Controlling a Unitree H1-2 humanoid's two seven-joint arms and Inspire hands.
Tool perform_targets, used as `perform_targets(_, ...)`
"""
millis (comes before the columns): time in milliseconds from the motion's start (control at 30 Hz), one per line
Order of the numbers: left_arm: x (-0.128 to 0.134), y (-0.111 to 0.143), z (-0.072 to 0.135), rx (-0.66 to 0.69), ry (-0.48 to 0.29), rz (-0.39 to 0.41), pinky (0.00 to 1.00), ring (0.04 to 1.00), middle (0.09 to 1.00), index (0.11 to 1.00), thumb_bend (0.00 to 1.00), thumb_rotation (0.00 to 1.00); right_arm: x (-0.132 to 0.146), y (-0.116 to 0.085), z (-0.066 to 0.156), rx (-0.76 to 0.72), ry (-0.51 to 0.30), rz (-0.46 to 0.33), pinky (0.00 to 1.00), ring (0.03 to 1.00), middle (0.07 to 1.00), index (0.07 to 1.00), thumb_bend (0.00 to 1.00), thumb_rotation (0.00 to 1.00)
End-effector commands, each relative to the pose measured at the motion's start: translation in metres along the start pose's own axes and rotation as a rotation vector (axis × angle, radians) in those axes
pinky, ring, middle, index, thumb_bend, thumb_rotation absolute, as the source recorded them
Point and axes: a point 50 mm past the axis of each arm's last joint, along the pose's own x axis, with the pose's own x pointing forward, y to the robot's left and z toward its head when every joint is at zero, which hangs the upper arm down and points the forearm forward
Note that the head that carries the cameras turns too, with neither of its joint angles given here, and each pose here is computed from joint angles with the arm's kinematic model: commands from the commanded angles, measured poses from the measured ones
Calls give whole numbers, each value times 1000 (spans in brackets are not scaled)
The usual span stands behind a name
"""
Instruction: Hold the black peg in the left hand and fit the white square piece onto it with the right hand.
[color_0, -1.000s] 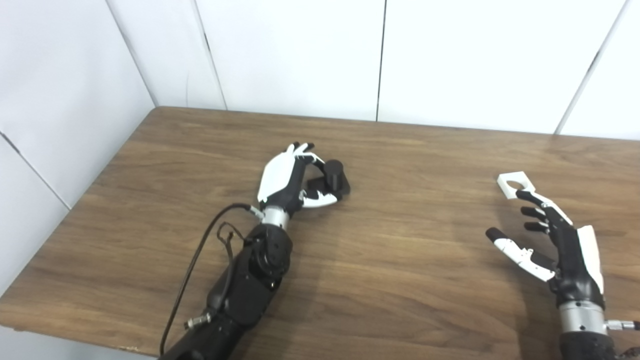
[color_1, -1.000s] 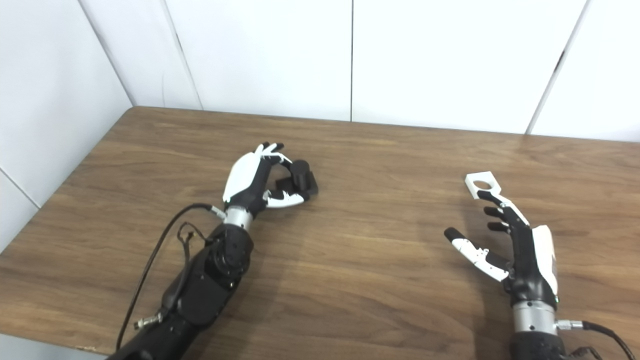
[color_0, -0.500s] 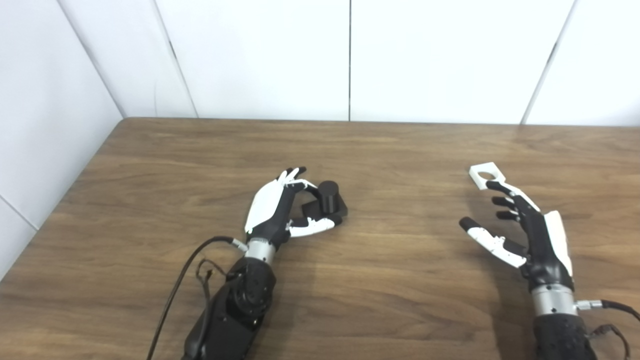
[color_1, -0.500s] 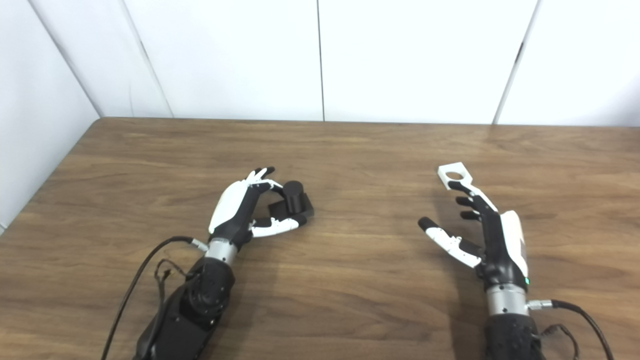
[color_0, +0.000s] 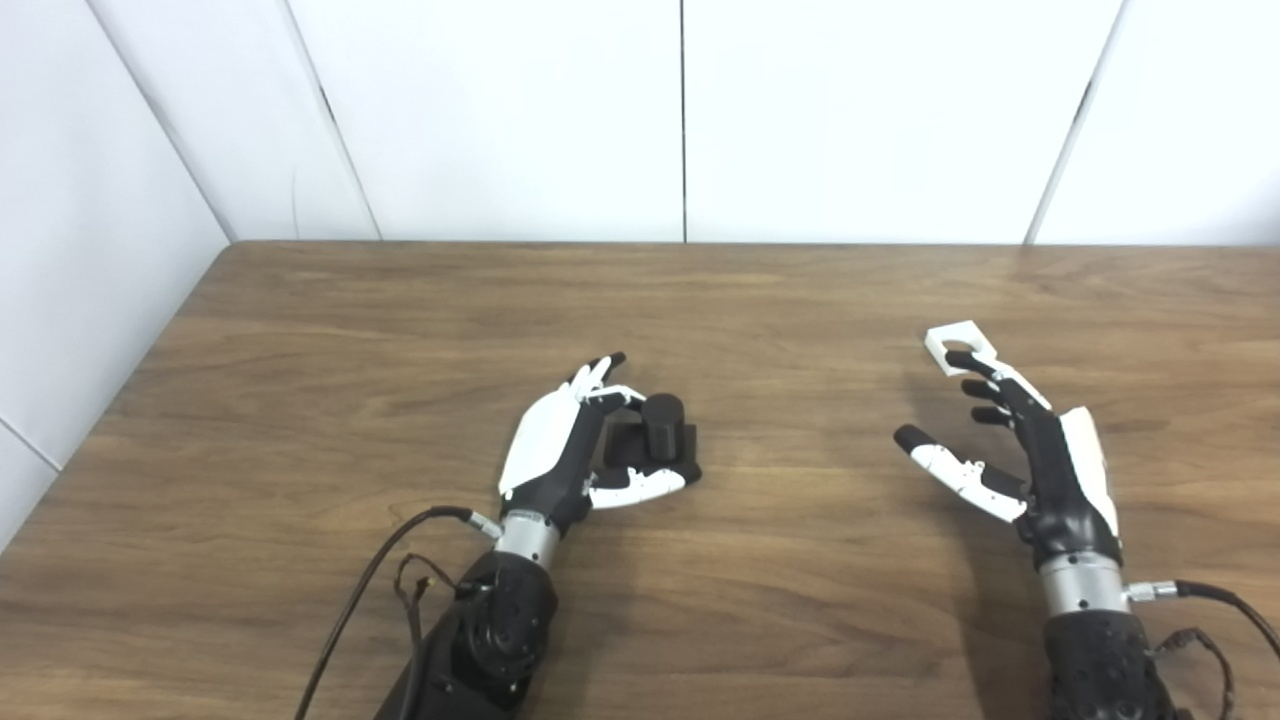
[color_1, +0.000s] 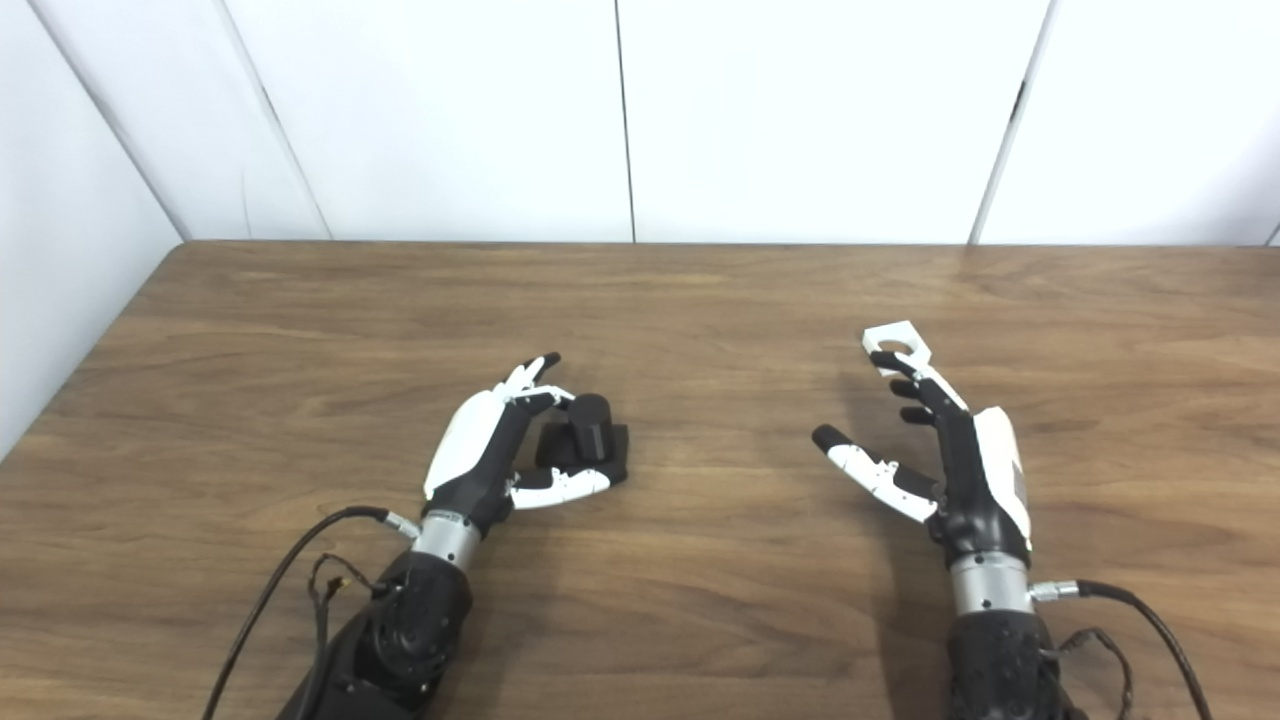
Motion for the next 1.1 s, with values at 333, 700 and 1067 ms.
perform_targets(333,-23,-43,11,-35,-6,-109,1000,1000,983,573,850,431,9,-10,18,10,-83,-36,725,805,857,791,716,466)
perform_targets(700,-10,-22,-1,52,-3,-150,1000,1000,1000,618,815,404,10,-10,19,26,-73,-26,747,815,862,796,720,461)
perform_targets(1067,7,13,-11,129,-11,-152,1000,1000,1000,663,830,347,13,-13,18,18,-80,-26,751,812,861,794,723,486)
